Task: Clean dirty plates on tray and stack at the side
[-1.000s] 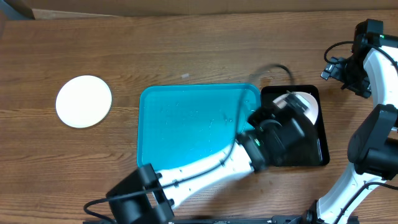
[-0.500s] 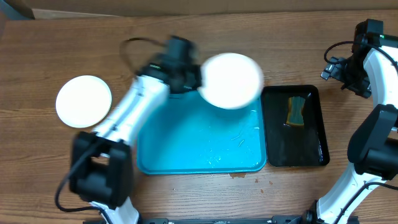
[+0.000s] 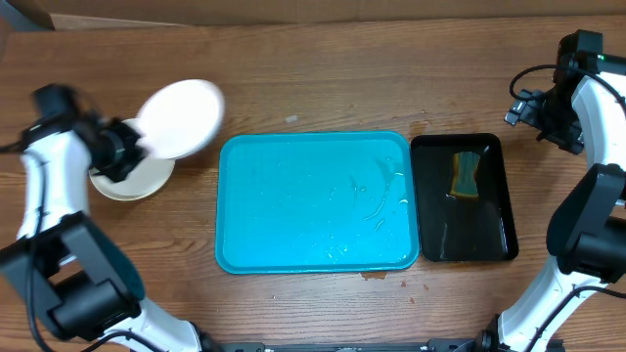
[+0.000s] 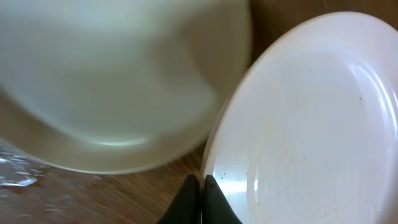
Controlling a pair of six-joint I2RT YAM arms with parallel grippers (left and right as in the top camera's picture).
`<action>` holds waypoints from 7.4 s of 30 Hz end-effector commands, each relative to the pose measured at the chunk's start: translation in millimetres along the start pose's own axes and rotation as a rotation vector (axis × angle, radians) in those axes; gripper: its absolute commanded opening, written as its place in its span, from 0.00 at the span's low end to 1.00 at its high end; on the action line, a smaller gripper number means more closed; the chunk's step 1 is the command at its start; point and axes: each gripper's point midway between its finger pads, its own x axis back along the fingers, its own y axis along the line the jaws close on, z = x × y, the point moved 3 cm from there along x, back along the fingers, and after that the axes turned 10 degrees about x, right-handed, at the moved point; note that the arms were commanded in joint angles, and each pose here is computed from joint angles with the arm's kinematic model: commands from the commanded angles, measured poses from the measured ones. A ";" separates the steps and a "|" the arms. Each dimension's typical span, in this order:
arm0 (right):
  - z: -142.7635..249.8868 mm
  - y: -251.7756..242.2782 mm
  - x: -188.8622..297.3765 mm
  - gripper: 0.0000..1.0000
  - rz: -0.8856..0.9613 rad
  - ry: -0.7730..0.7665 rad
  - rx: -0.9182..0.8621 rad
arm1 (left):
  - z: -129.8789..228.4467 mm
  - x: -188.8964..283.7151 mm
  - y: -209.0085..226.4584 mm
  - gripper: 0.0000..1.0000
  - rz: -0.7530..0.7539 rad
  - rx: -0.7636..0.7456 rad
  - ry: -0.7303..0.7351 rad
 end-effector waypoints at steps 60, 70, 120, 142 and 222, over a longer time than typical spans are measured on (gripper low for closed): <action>-7.1 -3.2 18.1 1.00 0.001 -0.054 -0.009 | -52.6 -13.2 66.5 0.83 -0.230 0.008 -0.232; -7.1 -3.2 18.1 1.00 0.001 -0.054 -0.009 | 12.9 -12.1 -28.7 1.00 0.406 -0.363 0.141; -7.9 -1.4 31.2 1.00 -0.005 -0.086 -0.006 | 49.0 -52.9 -40.9 1.00 0.038 -0.560 0.023; 174.3 30.7 390.8 1.00 -0.438 -1.022 0.253 | 49.2 -53.0 -41.1 1.00 0.038 -0.560 0.023; 233.8 70.8 100.0 1.00 -0.431 -1.460 0.593 | 49.0 -52.9 -40.9 1.00 0.038 -0.560 0.023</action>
